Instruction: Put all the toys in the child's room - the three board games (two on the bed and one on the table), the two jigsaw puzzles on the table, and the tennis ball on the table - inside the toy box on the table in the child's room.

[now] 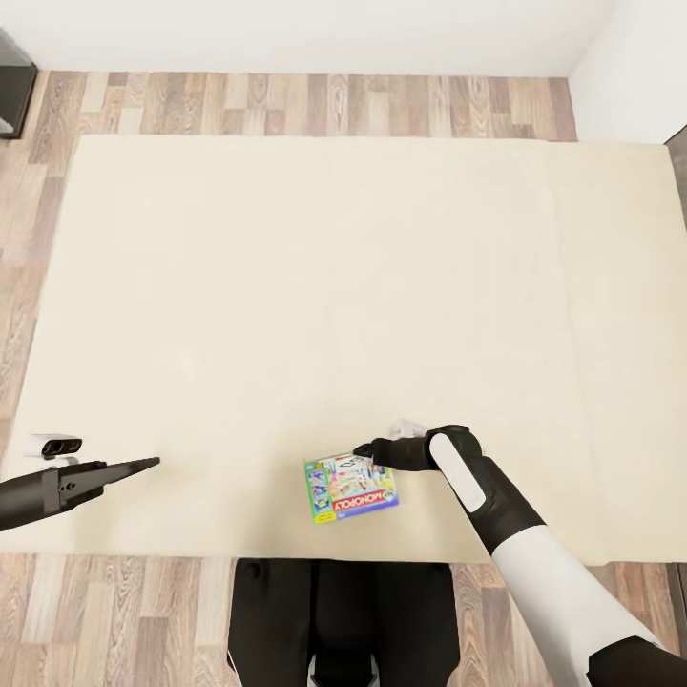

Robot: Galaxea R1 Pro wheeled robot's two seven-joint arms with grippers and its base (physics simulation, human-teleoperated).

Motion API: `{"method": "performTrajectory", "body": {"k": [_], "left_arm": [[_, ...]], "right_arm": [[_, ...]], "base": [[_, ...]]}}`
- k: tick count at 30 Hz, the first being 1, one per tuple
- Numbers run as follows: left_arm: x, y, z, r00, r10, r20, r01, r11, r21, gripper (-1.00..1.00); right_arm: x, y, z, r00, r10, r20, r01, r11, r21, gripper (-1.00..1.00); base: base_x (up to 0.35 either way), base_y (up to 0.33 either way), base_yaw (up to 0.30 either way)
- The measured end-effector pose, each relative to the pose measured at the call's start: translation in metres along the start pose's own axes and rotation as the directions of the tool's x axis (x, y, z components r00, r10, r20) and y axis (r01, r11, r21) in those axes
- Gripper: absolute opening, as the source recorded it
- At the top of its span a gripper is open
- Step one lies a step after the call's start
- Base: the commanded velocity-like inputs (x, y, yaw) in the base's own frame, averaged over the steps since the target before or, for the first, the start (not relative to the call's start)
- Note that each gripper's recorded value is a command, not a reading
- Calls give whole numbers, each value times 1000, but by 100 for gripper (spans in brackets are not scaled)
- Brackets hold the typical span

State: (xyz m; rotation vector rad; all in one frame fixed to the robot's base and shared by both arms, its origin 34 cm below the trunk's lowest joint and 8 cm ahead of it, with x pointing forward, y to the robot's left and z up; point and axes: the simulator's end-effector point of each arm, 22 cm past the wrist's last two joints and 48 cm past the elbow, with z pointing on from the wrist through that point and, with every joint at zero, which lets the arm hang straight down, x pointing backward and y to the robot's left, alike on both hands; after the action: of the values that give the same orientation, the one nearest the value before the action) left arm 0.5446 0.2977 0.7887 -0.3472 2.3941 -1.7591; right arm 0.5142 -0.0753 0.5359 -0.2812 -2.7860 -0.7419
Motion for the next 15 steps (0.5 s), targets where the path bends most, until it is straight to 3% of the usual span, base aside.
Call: {"method": "performTrajectory", "body": {"k": [15], "left_arm": [[0,0,0,1000,1,0,-1,1000,0,100]], "right_arm": [[0,0,0,1000,1,0,-1,1000,-2,100]], "base": [[0,42,32]]}}
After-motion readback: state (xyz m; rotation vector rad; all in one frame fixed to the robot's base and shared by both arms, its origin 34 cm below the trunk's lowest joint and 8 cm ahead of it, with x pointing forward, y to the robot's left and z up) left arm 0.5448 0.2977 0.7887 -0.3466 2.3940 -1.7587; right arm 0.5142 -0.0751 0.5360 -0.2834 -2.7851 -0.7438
